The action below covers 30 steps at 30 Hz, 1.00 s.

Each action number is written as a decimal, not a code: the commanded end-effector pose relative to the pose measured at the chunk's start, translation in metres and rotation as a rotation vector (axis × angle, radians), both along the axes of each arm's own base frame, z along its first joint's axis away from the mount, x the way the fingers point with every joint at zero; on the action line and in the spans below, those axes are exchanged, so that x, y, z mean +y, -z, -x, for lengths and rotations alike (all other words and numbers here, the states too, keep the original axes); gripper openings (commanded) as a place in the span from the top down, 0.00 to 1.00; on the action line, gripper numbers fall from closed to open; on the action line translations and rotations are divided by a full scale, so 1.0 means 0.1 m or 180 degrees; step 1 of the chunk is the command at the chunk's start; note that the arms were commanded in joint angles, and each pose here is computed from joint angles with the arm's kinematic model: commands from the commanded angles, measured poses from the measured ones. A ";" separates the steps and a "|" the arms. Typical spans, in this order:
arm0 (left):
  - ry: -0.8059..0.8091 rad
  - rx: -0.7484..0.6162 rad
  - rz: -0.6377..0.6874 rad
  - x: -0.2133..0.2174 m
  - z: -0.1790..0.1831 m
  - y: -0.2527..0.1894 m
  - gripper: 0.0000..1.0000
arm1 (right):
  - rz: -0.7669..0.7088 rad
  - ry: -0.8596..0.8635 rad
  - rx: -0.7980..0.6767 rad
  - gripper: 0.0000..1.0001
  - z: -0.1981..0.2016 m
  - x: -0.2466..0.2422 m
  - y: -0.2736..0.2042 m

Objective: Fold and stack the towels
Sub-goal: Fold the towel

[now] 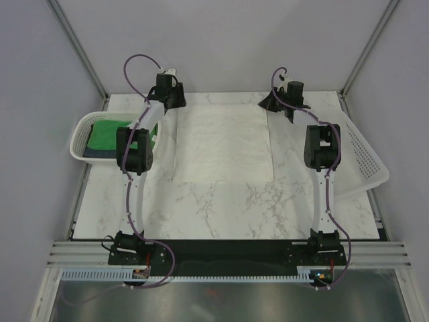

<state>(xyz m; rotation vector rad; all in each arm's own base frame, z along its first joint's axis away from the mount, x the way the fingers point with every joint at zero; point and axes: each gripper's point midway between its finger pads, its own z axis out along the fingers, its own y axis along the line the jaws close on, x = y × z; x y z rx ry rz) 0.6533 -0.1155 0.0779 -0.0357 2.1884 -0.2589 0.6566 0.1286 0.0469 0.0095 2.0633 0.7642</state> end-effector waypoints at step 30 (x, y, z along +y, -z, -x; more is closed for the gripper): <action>0.0393 0.0047 0.0519 -0.26 -0.06 0.00 0.95 | -0.0142 -0.0262 -0.0429 1.00 -0.02 0.06 -0.66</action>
